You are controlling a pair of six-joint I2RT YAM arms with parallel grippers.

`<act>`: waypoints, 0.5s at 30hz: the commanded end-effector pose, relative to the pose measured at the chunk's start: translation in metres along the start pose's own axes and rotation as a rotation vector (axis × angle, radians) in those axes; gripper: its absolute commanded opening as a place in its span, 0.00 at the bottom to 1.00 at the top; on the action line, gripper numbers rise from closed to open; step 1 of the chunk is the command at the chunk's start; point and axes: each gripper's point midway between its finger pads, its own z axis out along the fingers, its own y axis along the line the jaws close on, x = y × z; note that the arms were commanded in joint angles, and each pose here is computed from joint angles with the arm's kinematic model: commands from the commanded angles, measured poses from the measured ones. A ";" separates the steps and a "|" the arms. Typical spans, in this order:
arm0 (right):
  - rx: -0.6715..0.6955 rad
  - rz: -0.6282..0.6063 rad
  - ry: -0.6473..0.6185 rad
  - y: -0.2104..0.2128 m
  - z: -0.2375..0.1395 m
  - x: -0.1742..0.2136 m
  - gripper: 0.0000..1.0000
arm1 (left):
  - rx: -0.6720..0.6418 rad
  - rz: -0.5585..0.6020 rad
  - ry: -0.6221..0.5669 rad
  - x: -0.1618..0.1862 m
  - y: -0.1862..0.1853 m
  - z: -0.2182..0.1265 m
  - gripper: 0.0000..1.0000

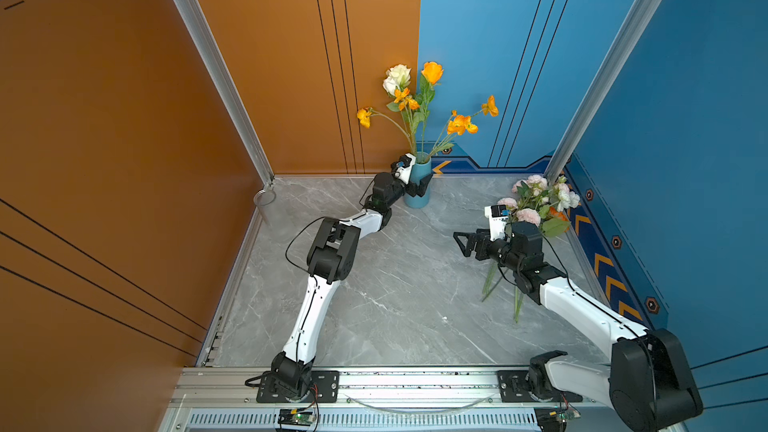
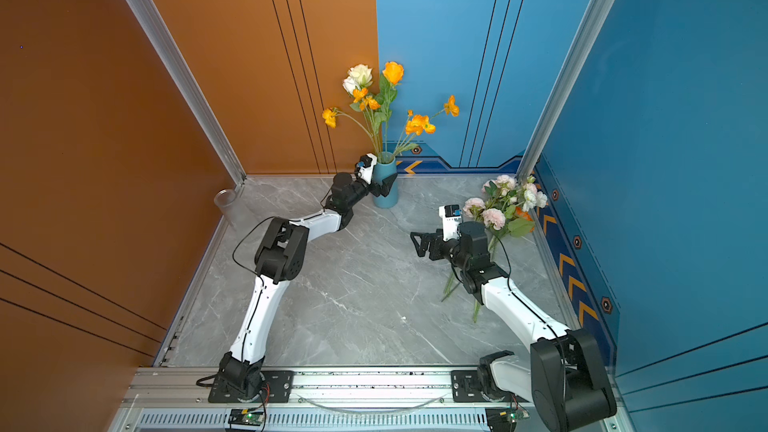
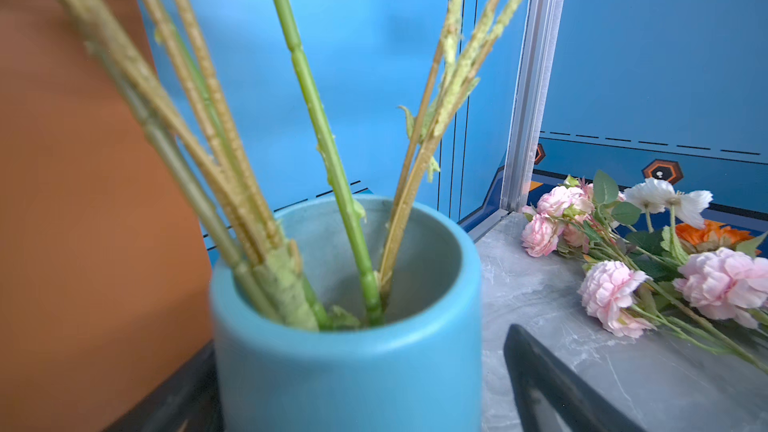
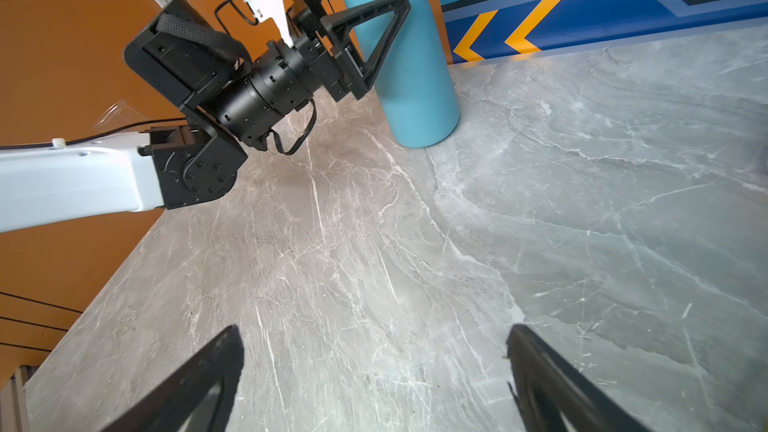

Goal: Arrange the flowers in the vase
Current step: 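Open left gripper and draw back from the teal vase while right gripper shifts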

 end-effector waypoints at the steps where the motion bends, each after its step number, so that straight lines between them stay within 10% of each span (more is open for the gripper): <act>1: 0.005 -0.023 -0.040 0.003 -0.010 -0.014 0.99 | 0.043 -0.010 -0.173 -0.068 -0.006 -0.023 0.98; 15: 0.006 -0.151 0.010 0.027 -0.028 0.005 1.00 | -0.132 -0.067 -0.074 -0.067 -0.041 -0.159 0.98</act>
